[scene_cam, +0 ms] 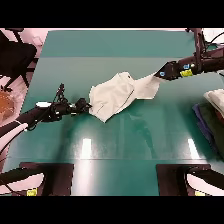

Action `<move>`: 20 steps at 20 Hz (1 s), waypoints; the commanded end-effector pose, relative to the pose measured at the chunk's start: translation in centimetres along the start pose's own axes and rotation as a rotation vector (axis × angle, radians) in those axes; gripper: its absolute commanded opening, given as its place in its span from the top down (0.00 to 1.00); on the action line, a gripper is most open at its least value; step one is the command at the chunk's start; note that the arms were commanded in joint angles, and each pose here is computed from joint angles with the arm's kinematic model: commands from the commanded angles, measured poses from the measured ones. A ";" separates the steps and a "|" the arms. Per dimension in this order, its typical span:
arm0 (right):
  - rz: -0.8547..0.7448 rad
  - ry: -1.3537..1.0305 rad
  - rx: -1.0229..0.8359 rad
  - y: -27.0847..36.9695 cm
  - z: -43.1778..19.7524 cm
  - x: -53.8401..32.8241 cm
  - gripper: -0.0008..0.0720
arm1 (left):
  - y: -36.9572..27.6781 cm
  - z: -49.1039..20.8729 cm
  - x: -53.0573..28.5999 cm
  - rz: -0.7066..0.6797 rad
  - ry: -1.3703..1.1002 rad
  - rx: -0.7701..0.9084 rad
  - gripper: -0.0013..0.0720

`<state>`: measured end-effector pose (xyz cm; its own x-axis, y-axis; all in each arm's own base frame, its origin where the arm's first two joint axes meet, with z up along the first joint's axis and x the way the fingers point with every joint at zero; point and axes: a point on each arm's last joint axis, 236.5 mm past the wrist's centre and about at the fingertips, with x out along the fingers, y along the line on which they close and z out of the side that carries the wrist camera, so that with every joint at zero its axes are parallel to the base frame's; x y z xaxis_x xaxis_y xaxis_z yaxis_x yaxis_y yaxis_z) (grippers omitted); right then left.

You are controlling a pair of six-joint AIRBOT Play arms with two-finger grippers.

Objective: Fold the shirts.

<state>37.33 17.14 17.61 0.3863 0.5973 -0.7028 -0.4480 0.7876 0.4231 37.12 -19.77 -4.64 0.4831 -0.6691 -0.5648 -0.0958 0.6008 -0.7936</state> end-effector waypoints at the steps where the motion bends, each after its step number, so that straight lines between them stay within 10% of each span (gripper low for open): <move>1: -0.010 -0.031 0.002 -0.3 0.7 -0.3 0.96 | -3.5 0.7 -0.3 -0.089 0.018 0.077 0.95; 6: -0.099 -0.320 -0.015 -0.9 5.7 -6.3 0.96 | -16.2 5.0 -7.0 -0.320 -0.053 0.415 0.95; 11: -0.209 -0.646 -0.071 0.8 8.5 -16.8 0.96 | -24.5 10.8 -21.2 -0.252 -0.342 0.742 0.95; 20: -0.237 -0.924 -0.255 11.0 4.0 -28.8 0.96 | -31.7 -3.1 -31.6 -0.358 -0.091 1.003 0.95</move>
<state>28.69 9.01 42.01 0.9112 0.4043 -0.0793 -0.3882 0.9070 0.1633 27.65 -18.06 38.09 0.5224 -0.8325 -0.1846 0.7734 0.5538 -0.3087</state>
